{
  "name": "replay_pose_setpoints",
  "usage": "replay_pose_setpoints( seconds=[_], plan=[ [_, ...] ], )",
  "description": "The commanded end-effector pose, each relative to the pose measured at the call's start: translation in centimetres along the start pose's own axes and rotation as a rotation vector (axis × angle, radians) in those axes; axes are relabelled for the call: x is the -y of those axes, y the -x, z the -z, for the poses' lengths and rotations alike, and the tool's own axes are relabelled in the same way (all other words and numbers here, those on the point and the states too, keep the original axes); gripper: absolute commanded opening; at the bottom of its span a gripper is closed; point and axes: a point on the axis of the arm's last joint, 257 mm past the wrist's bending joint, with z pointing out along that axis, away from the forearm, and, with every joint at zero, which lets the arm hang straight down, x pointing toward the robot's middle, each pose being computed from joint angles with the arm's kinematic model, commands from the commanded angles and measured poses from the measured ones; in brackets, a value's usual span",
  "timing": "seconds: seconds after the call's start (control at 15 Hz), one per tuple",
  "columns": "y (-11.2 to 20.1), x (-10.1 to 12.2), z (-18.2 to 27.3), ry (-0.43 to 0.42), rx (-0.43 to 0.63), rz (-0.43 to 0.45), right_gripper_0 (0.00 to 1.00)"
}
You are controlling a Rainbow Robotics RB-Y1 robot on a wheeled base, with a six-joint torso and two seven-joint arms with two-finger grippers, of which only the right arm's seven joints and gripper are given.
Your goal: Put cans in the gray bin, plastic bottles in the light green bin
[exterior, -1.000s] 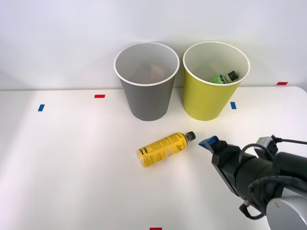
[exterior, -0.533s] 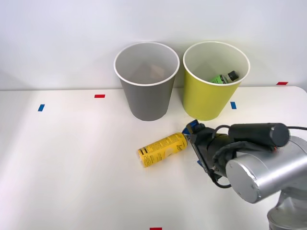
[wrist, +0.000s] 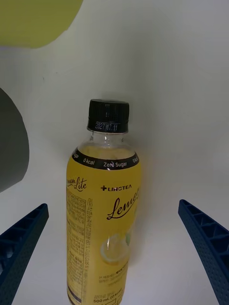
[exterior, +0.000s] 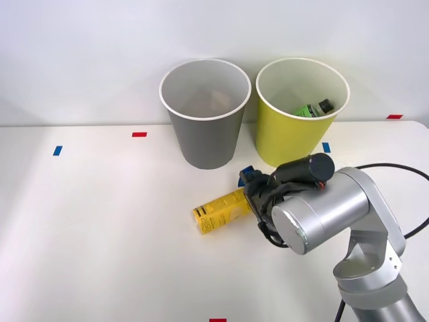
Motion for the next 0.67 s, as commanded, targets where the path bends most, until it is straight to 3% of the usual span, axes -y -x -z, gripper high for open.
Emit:
replay_pose_setpoints(
  seconds=[0.07,0.67],
  plan=[
    [-0.5,-0.4,-0.9,-0.015,0.002,-0.014,0.94],
    [-1.1,-1.0,-4.4,-0.06,0.039,-0.032,0.94]
  ],
)
